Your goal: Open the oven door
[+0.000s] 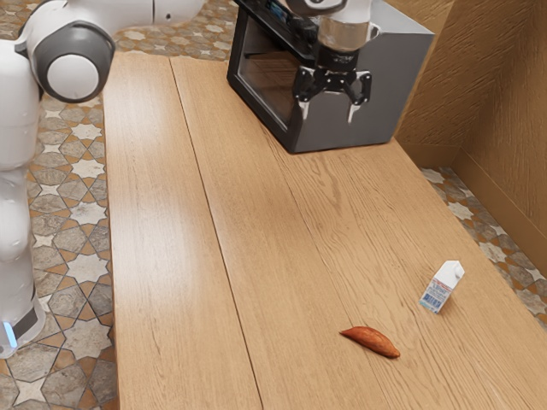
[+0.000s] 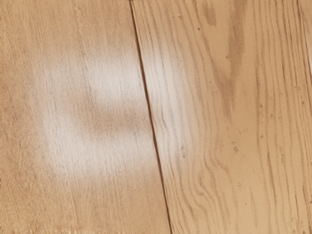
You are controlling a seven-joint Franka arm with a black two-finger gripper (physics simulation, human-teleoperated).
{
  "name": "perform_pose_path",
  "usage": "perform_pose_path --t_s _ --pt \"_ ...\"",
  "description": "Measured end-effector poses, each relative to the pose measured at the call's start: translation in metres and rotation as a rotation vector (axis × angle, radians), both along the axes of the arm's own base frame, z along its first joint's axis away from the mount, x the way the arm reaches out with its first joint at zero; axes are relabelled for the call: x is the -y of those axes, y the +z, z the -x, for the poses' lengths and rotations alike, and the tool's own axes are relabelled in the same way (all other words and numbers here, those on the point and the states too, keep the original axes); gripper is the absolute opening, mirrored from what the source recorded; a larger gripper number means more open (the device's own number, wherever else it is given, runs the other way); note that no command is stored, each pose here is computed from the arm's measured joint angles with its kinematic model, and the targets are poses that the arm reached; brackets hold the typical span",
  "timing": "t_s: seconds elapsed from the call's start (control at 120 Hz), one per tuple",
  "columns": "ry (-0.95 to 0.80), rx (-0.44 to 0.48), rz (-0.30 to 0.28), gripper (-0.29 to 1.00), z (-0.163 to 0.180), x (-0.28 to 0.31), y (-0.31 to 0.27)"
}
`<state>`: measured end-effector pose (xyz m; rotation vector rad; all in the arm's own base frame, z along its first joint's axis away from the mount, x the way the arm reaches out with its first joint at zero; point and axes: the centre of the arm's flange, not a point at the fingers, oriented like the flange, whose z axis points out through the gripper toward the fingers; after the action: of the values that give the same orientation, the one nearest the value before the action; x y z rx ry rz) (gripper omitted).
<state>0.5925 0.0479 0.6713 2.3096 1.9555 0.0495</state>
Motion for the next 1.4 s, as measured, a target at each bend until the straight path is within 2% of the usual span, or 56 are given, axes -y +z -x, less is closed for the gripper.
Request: perform_pose_path --t_s 0.2,0.433,0.617,0.75,0.8,0.9,0.992,1.225,1.4 --pt "0.289 0.002 0.013 0.70 0.027 -0.011 0.031" --pt "0.686 0.008 0.002 0.70 0.069 -0.104 0.056" --pt "0.947 0.168 0.012 0.70 0.094 -0.182 0.080" --pt "1.086 0.241 0.014 0.70 0.112 -0.235 0.075" --pt "1.098 0.254 0.004 0.70 0.122 -0.253 0.072" --pt "1.090 0.202 0.010 0.70 0.139 -0.281 0.038" --pt "1.048 0.218 0.001 0.70 0.139 -0.288 0.033" --pt "0.850 0.293 -0.043 0.70 0.097 -0.261 0.039" --pt "0.647 0.330 -0.057 0.70 0.056 -0.203 0.040"
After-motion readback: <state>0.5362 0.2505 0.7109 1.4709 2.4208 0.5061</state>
